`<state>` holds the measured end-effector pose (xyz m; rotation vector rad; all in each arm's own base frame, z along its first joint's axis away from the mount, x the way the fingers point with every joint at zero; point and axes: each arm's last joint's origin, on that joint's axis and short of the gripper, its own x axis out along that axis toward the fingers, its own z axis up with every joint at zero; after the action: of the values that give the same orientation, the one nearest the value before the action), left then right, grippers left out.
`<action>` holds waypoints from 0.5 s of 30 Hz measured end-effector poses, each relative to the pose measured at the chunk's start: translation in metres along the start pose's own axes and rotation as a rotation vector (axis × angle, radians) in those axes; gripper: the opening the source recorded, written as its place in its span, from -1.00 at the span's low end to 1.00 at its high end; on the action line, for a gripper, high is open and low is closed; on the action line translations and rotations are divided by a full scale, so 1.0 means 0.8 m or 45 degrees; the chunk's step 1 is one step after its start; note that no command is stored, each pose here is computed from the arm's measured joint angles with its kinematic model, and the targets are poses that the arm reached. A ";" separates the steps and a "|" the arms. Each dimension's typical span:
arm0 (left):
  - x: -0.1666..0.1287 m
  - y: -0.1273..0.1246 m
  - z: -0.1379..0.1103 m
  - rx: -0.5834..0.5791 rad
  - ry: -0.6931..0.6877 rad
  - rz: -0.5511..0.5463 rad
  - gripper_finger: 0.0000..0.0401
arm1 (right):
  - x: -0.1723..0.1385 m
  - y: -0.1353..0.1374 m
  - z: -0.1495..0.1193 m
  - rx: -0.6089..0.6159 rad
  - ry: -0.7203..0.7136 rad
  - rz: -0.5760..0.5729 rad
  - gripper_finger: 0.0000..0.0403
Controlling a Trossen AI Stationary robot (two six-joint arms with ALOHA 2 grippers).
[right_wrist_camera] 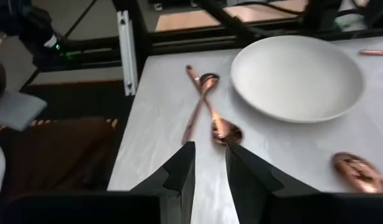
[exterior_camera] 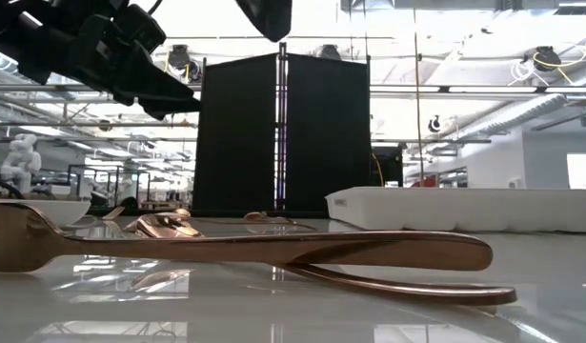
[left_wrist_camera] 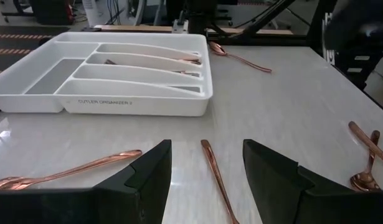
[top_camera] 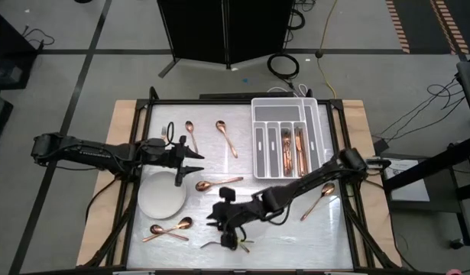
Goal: Sort silverware
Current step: Put the bronze fork into the silverware tray
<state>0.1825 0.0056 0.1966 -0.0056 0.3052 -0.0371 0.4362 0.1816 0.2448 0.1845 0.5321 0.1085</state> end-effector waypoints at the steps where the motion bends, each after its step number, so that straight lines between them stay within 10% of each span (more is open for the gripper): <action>1: 0.000 0.000 0.000 0.000 0.000 0.000 -0.02 | 0.005 0.005 -0.002 -0.004 0.005 0.007 -0.60; 15: 0.000 0.000 -0.005 -0.047 0.052 0.003 -0.02 | 0.040 0.069 -0.056 -0.040 0.104 0.046 -0.60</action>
<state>0.1813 0.0056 0.1928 -0.0410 0.3463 -0.0297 0.4376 0.2467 0.2027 0.1593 0.6084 0.1596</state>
